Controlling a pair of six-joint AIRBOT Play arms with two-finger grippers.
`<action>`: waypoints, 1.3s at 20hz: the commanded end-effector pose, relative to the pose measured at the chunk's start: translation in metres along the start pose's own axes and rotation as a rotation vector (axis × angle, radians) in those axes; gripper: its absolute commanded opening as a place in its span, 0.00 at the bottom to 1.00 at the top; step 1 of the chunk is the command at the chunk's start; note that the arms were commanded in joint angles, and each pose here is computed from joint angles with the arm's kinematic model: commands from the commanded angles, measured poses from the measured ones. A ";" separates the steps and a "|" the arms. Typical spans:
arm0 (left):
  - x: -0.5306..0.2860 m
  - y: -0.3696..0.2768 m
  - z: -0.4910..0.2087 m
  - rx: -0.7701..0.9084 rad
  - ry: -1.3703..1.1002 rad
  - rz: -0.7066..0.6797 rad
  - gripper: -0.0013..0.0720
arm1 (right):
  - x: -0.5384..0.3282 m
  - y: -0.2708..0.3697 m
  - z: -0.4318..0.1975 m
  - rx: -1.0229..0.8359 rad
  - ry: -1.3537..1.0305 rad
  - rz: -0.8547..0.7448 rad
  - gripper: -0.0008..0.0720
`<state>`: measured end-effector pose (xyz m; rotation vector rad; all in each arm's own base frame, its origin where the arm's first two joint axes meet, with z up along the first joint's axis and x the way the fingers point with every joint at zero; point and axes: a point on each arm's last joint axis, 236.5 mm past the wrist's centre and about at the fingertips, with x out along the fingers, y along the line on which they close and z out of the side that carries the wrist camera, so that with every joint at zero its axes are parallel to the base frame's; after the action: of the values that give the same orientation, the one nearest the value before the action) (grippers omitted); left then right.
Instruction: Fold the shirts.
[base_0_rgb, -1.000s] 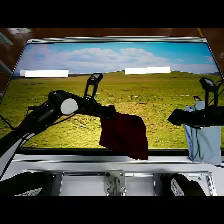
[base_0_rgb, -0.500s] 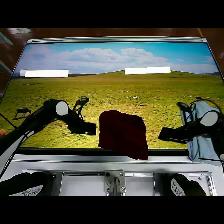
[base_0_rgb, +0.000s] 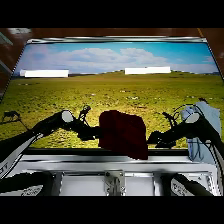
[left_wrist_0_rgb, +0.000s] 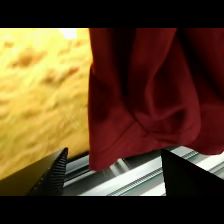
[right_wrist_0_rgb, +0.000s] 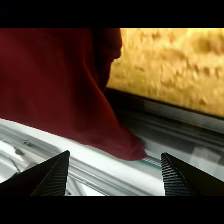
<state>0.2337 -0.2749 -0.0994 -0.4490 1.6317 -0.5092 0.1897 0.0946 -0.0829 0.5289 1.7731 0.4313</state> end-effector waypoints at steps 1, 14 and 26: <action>0.018 -0.002 -0.003 -0.037 0.027 -0.033 0.79 | 0.013 0.005 0.005 0.039 0.030 0.065 0.95; 0.022 -0.018 0.008 0.000 -0.047 -0.057 0.07 | 0.036 0.023 0.019 -0.048 -0.012 0.009 0.25; -0.400 -0.215 0.071 0.595 -1.081 -0.206 0.07 | -0.226 0.227 0.023 -0.687 -0.744 0.050 0.09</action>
<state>0.3489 -0.2778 0.1854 -0.3710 0.7606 -0.7295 0.2732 0.1536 0.0891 0.2794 1.2040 0.7249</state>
